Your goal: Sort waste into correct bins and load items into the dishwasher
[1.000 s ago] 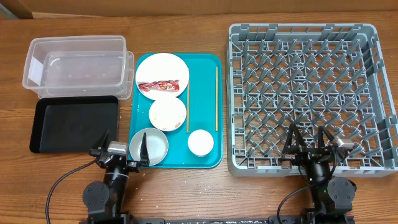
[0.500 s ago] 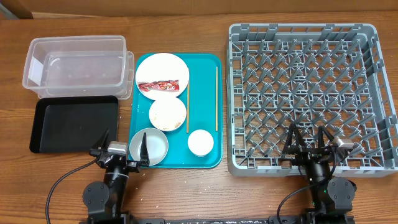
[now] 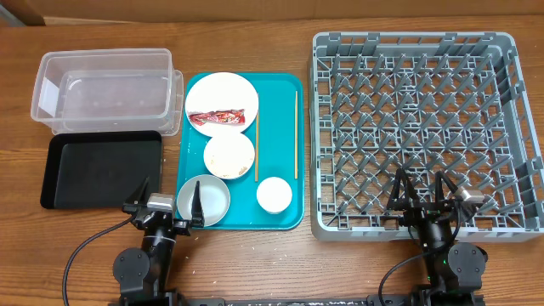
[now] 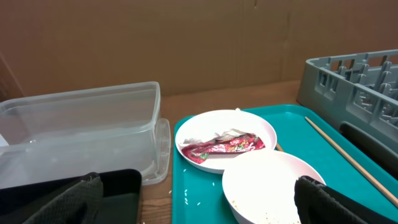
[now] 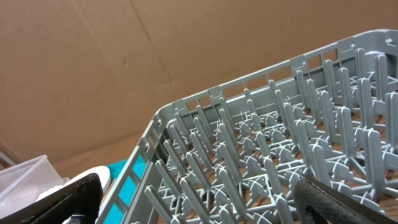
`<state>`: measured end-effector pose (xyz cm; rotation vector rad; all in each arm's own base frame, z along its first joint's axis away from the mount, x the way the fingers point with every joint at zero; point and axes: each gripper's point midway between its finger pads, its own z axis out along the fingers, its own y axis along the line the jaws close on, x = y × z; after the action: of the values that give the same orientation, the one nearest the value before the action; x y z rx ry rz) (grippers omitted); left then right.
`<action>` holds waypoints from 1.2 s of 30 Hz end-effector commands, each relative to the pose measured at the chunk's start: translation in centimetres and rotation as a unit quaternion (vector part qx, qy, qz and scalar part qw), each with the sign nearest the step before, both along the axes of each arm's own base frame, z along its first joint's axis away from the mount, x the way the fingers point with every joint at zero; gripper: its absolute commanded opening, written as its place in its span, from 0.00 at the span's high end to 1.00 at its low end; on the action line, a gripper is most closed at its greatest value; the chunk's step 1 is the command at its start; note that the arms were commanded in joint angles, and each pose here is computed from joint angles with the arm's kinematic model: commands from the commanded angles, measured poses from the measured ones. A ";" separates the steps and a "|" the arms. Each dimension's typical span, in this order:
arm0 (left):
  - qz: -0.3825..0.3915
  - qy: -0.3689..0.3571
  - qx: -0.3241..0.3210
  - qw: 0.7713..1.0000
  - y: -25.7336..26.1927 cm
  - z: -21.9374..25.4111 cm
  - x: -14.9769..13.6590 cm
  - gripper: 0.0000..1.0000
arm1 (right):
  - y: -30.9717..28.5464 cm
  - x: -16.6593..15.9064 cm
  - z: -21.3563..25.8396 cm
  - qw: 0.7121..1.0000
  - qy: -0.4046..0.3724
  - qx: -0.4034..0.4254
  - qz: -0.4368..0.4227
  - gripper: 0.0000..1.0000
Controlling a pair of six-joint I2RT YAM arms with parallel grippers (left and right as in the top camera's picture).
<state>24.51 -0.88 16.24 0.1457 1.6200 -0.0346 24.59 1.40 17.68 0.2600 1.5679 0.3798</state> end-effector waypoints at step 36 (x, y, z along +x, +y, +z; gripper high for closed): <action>-0.084 -0.023 0.030 0.996 -2.3 22.1 3.1 0.00 | 1.1 -2.9 13.8 0.993 -0.100 -0.055 0.029 0.00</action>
<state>26.49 -2.03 35.71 0.2247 1.5580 -0.0853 22.11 2.56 29.22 0.1074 1.4181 0.3719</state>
